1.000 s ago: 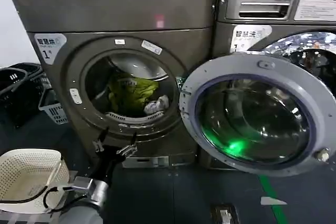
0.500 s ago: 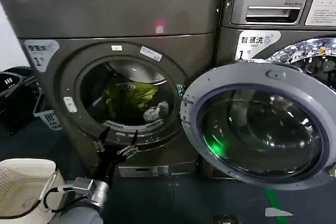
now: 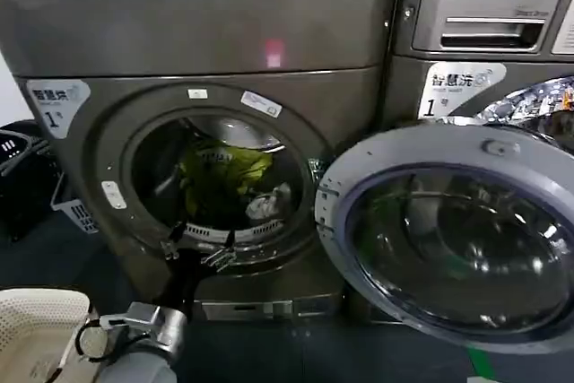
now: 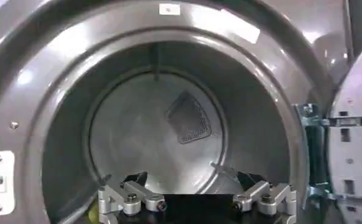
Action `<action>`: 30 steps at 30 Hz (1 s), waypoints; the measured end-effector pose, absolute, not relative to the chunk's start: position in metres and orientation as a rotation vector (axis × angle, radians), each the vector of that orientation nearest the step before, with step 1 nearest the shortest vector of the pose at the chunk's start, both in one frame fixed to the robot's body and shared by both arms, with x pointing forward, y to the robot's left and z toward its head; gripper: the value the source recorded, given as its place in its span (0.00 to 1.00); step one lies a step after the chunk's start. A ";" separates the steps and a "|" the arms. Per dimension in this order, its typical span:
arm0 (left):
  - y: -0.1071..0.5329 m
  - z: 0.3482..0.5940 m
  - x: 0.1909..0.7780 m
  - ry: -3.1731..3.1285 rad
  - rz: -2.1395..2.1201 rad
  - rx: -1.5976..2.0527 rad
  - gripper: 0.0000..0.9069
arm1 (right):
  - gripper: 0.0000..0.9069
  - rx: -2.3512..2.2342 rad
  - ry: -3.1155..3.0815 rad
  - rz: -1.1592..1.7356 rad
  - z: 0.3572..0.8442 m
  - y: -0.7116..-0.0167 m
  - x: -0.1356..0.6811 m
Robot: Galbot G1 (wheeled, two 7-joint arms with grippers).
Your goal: Grasp the clothes from the dryer.
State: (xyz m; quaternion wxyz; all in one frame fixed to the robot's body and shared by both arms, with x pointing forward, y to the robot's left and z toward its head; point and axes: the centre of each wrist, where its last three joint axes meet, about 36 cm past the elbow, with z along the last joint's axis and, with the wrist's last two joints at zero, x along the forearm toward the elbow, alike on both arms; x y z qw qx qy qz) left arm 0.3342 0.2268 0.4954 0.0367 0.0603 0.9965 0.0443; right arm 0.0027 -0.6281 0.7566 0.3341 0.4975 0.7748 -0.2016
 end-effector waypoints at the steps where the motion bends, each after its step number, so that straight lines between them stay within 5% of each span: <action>1: 0.227 0.495 0.334 3.061 0.135 0.185 1.00 | 1.00 1.298 2.022 -0.527 0.757 -0.628 0.003; 14: 0.227 0.490 0.357 3.041 0.157 0.195 1.00 | 1.00 1.308 2.038 -0.543 0.761 -0.618 0.006; 30: 0.226 0.469 0.500 3.047 0.169 0.231 1.00 | 1.00 1.297 2.040 -0.550 0.763 -0.615 0.008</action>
